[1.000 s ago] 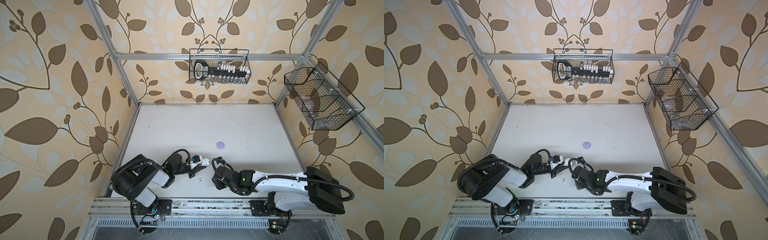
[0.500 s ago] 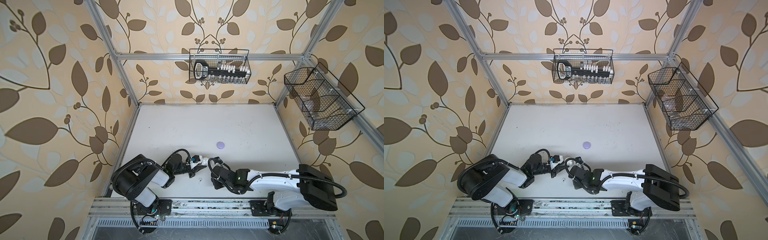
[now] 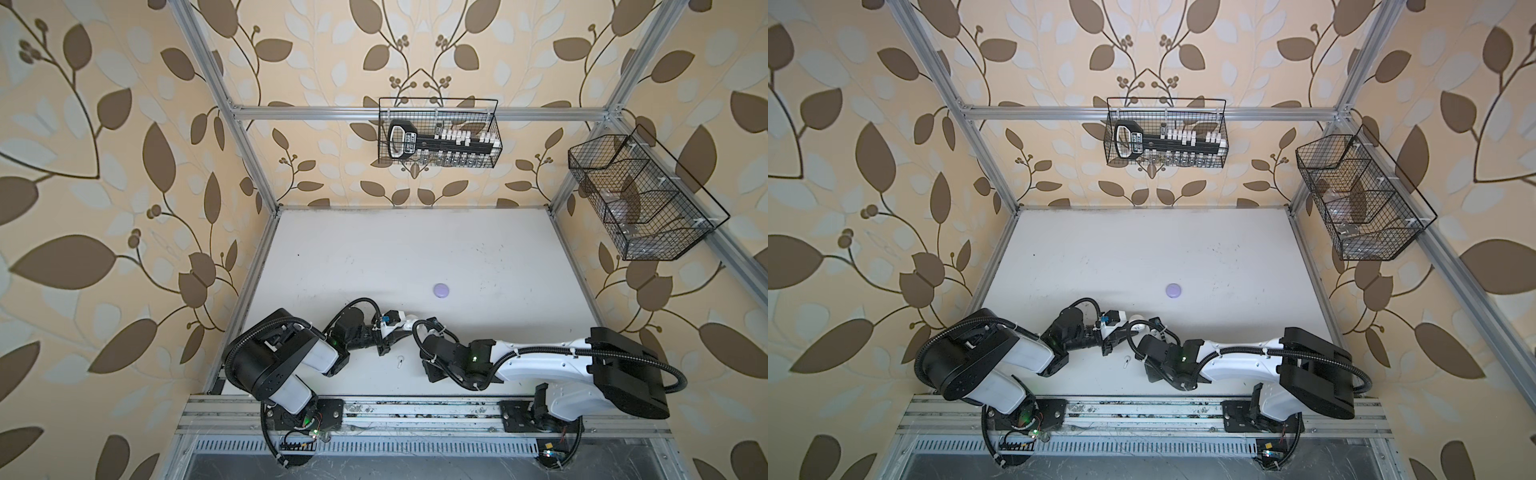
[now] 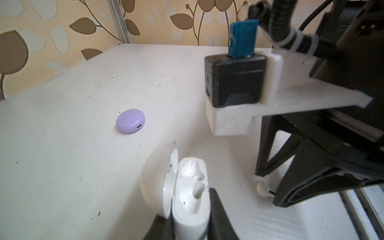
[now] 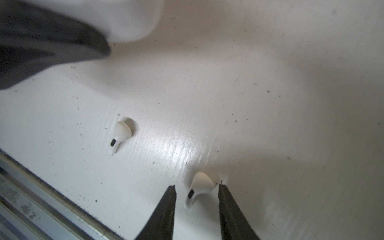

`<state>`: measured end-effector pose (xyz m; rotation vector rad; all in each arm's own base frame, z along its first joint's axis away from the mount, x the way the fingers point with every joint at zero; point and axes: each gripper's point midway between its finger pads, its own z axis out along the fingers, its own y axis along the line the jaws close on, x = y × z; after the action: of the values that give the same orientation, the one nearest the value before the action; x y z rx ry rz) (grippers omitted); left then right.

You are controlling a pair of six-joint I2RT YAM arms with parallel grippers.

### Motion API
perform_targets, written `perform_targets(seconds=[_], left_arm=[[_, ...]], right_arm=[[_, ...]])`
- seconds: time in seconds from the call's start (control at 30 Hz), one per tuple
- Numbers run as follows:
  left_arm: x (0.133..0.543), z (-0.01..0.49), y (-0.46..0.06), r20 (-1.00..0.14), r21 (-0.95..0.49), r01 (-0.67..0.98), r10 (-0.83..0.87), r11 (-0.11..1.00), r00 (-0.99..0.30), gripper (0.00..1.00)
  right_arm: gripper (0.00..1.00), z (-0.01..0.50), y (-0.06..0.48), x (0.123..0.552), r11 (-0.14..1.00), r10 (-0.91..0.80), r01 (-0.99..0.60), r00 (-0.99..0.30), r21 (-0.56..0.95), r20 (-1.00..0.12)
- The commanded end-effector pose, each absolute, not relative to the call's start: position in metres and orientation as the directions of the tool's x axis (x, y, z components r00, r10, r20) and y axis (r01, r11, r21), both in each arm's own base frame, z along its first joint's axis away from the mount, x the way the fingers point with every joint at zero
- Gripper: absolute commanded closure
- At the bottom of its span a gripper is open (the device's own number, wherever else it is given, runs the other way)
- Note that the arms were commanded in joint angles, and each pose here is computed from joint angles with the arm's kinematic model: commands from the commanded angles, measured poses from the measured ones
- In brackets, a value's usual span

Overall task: Insert wireless bluetooth earbuds into charging case
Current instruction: Pick up the wireless bluetooth earbud from the bottom-center of the table.

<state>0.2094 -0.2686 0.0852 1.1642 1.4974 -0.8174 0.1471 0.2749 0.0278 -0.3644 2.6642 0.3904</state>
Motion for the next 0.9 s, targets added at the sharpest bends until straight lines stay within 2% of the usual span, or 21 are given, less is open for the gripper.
perform_targets(seconds=[0.0, 0.87], left_arm=[[0.2128, 0.1004, -0.2727, -0.976, 0.108, 0.946, 0.212, 0.304, 0.043, 0.91], [0.2121, 0.1008, -0.2721, -0.976, 0.112, 0.946, 0.211, 0.305, 0.047, 0.91]], right_arm=[[0.64, 0.0301, 0.2778, 0.1464, 0.93, -0.179, -0.297, -0.881, 0.216, -0.437], [0.7, 0.0221, 0.2837, 0.1504, 0.928, -0.178, -0.294, -0.889, 0.227, -0.423]])
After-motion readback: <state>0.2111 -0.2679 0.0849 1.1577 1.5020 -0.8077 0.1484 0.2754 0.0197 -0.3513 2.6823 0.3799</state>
